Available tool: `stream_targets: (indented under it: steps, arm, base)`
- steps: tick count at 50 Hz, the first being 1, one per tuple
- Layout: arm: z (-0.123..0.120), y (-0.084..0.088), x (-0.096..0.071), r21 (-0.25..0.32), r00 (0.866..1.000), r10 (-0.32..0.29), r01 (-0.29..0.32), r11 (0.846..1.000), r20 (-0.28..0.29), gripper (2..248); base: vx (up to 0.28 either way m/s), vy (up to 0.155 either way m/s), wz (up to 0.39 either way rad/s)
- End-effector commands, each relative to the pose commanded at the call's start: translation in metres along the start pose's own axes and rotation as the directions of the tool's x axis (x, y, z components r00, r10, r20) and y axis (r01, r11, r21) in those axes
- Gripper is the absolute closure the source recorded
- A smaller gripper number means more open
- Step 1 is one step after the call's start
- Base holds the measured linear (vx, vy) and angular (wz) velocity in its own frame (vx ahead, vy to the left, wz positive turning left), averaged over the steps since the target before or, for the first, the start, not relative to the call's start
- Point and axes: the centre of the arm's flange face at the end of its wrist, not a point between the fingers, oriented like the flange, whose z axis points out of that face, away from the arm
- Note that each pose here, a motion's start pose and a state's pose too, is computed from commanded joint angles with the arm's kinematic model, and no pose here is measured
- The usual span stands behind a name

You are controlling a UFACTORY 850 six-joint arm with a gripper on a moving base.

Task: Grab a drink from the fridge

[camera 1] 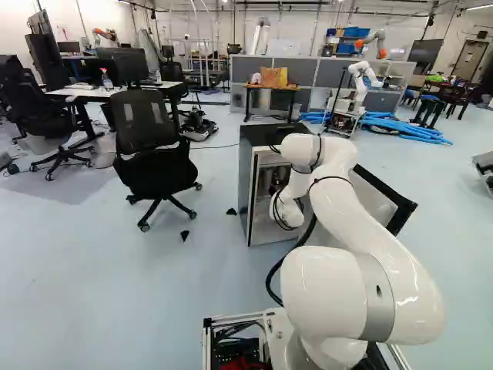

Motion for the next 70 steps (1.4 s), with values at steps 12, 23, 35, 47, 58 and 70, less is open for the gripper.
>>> stream_targets:
  steps: [12, 23, 35, 47, 58, 70]
  arm:
    - [0.002, 0.0, 0.0, 0.001, 1.0, -0.001, 0.001, 1.0, -0.004, 89]
    - [0.007, 0.0, -0.001, 0.002, 1.0, -0.003, 0.003, 1.0, -0.012, 89]
    - [0.013, -0.001, -0.002, 0.003, 1.0, -0.005, 0.005, 1.0, -0.024, 89]
    - [0.02, 0.0, -0.003, 0.003, 0.999, -0.007, 0.007, 1.0, -0.037, 89]
    - [0.026, 0.001, -0.004, 0.003, 0.999, -0.009, 0.009, 1.0, -0.049, 89]
    - [0.033, 0.002, -0.005, 0.002, 0.998, -0.011, 0.011, 1.0, -0.062, 89]
  base:
    - [0.0, 0.0, 0.0]
    - [0.0, 0.0, 0.0]
    - [0.0, 0.0, 0.0]
    - [0.0, 0.0, 0.0]
    - [0.0, 0.0, 0.0]
    - [0.0, 0.0, 0.0]
